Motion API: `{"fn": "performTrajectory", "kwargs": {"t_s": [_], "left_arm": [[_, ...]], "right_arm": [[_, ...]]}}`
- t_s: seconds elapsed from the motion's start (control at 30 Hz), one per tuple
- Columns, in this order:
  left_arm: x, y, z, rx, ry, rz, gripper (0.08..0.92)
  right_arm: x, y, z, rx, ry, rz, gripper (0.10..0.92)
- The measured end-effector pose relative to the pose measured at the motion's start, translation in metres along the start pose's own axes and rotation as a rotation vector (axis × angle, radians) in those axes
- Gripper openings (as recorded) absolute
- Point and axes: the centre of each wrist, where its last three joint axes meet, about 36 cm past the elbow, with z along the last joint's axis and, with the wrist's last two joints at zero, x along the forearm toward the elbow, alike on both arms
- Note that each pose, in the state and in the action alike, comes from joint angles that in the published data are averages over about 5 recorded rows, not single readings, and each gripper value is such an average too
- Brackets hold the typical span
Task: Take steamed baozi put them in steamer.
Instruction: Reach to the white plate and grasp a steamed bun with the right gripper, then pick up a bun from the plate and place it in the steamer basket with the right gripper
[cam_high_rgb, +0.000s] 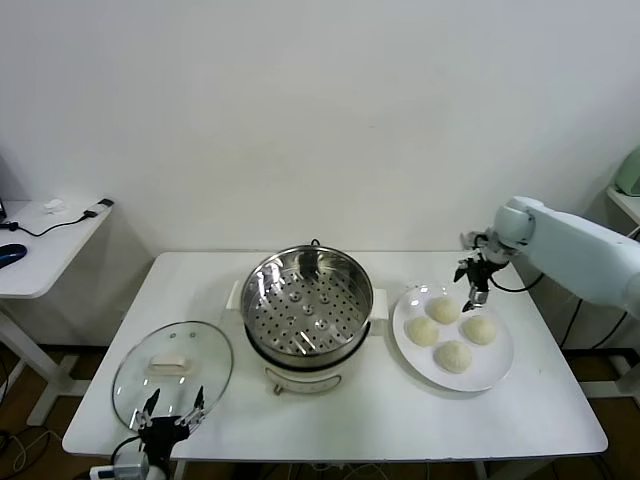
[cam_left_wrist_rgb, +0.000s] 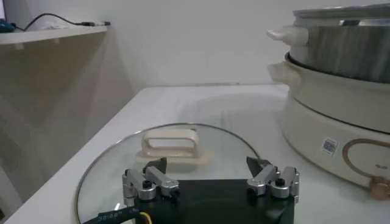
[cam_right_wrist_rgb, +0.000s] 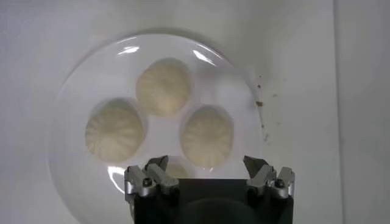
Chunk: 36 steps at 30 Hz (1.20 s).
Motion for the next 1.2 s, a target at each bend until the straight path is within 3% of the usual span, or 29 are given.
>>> {"fn": "performTrajectory", "kwargs": {"t_s": [0.5, 0.8, 1.0, 1.2], "left_arm": [[-0.002, -0.002, 0.006, -0.003, 0.01, 0.004, 0.823], [0.001, -0.002, 0.005, -0.009, 0.005, 0.004, 0.823], [0.004, -0.004, 0.001, -0.005, -0.002, 0.003, 0.823], [0.008, -0.006, -0.003, 0.001, -0.012, 0.004, 0.823]], "right_arm": [[-0.044, 0.002, -0.005, -0.046, 0.025, 0.009, 0.808], [-0.049, 0.003, -0.011, -0.04, 0.026, 0.017, 0.582], [-0.029, -0.003, -0.015, -0.017, 0.021, 0.029, 0.539], [0.035, -0.019, -0.041, 0.07, -0.012, 0.064, 0.559]]}}
